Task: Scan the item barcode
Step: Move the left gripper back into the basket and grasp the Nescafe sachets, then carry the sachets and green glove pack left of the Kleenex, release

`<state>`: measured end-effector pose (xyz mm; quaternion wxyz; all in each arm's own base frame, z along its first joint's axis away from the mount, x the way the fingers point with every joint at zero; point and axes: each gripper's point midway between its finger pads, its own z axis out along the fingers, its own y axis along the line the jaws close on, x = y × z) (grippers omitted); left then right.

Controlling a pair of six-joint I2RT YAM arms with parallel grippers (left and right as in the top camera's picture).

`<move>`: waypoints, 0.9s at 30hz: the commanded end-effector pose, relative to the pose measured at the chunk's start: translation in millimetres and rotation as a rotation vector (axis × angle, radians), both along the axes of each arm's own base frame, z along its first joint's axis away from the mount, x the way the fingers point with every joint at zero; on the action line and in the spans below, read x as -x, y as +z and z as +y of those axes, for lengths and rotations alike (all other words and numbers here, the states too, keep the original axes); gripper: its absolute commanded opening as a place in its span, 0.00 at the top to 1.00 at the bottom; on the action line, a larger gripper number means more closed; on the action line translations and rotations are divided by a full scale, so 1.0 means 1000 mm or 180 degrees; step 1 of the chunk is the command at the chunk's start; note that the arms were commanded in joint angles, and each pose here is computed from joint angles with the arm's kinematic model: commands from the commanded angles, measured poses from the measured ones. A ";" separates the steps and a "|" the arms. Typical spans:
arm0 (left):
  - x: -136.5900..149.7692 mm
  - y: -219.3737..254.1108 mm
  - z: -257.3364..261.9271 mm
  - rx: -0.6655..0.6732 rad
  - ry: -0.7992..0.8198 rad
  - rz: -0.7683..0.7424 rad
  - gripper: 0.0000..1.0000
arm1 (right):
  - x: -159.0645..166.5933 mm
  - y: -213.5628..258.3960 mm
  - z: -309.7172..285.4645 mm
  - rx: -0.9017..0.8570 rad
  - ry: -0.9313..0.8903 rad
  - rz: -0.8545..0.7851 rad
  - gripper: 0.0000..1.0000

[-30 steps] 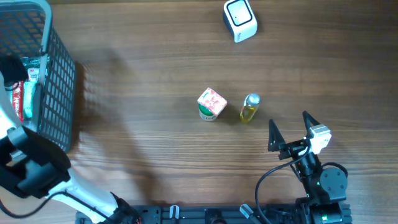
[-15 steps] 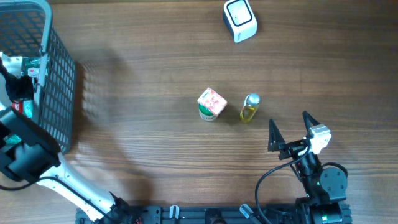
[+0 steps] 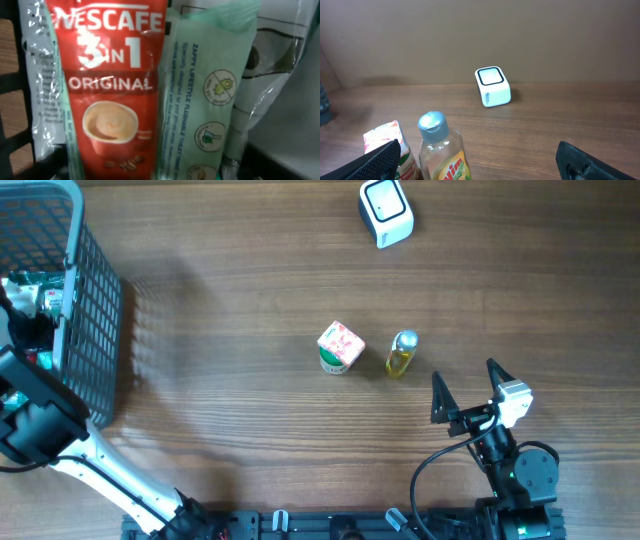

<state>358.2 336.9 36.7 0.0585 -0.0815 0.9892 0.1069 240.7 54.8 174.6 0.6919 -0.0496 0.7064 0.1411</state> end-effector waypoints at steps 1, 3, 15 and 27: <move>0.003 -0.024 0.001 0.0107 -0.0012 0.0089 0.53 | 0.000 0.001 -0.002 -0.0007 -0.0032 -0.0012 0.00; 0.001 -0.024 -0.001 0.0157 -0.0014 0.0039 0.66 | 0.000 0.001 -0.002 -0.0006 -0.0032 -0.0012 0.00; -0.048 0.074 -0.028 -0.0187 0.0204 -0.0713 0.96 | 0.000 0.001 -0.002 -0.0005 -0.0032 -0.0012 0.00; -0.038 0.404 -0.139 -0.1762 -0.0216 -0.2820 0.95 | 0.000 0.001 -0.002 -0.0007 -0.0032 -0.0012 0.00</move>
